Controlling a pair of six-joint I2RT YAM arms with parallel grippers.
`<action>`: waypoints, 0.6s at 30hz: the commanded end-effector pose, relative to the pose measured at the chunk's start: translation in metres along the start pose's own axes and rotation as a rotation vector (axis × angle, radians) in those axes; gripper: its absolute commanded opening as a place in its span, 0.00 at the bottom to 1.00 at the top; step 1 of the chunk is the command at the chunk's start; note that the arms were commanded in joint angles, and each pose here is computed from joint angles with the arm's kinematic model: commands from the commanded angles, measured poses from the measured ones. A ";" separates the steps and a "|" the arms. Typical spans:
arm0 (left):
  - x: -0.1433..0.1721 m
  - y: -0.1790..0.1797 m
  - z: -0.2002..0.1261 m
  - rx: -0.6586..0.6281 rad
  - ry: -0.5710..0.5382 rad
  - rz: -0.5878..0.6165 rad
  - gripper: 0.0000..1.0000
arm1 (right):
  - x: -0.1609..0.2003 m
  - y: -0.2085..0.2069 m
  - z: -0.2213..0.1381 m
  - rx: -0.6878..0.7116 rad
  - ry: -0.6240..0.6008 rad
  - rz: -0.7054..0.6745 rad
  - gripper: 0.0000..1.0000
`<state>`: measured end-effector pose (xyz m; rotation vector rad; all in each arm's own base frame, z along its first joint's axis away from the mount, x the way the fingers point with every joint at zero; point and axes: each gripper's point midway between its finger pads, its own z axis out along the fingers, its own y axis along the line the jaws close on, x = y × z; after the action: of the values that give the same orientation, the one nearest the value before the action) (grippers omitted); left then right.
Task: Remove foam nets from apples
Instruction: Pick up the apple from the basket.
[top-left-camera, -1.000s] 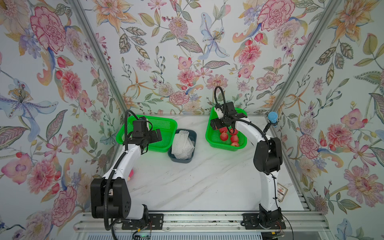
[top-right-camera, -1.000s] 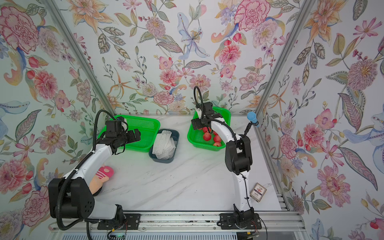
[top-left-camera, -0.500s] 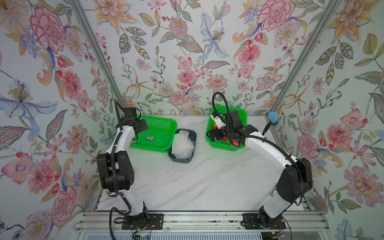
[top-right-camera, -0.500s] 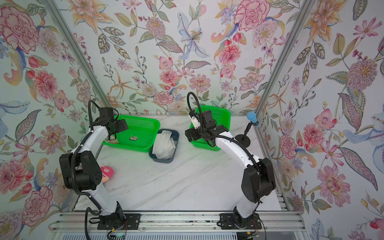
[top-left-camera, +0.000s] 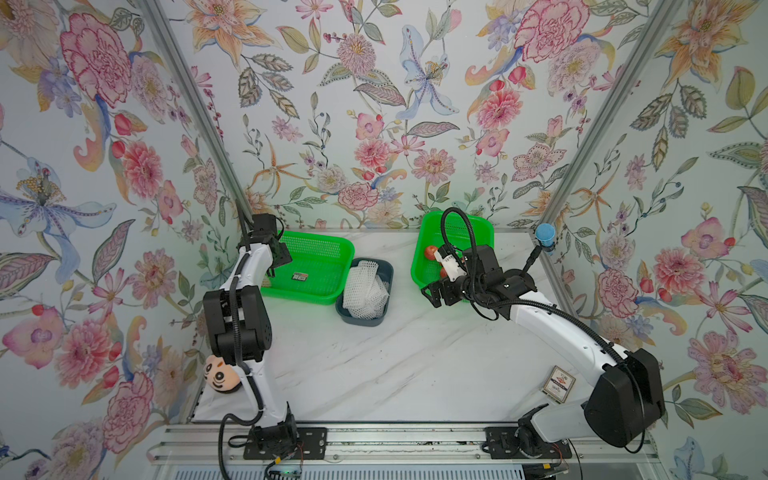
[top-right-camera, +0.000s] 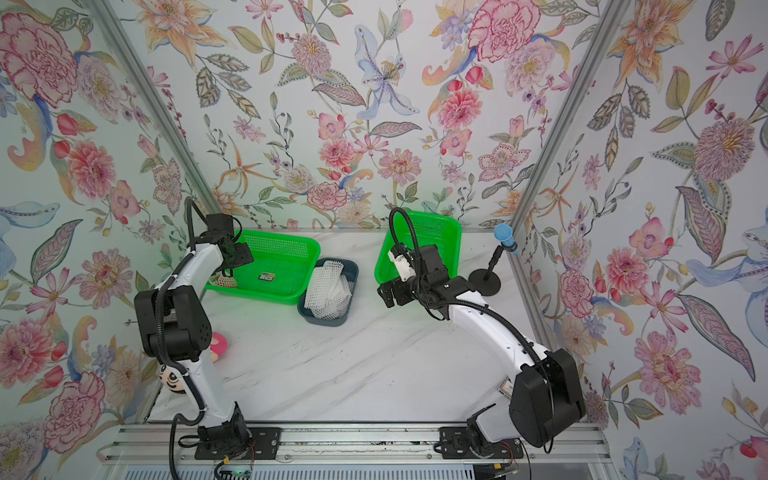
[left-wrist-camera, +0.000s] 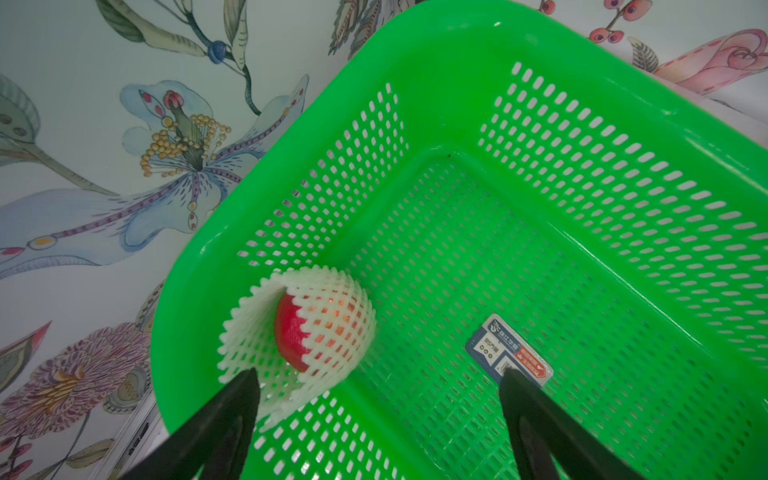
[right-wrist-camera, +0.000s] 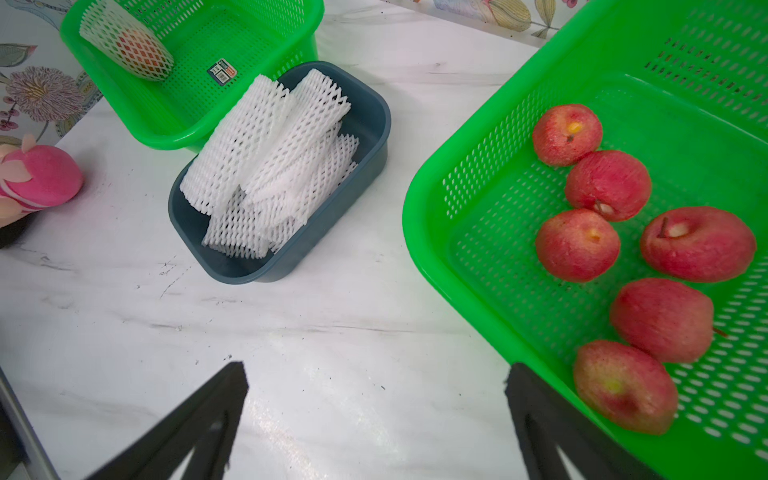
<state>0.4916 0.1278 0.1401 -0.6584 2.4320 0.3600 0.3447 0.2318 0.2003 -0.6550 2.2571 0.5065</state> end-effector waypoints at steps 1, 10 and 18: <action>0.007 0.016 0.006 -0.072 0.016 0.034 0.94 | -0.001 0.006 -0.005 -0.027 -0.011 0.025 0.99; 0.014 0.031 0.018 -0.169 0.010 0.073 0.94 | -0.010 0.018 -0.018 -0.048 -0.030 0.035 0.99; 0.006 0.037 0.023 -0.196 -0.013 0.076 0.95 | -0.008 0.032 -0.013 -0.051 0.005 0.014 0.99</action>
<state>0.4783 0.1547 0.1310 -0.6485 2.4246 0.5782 0.3237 0.2506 0.2128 -0.6769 2.2543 0.5771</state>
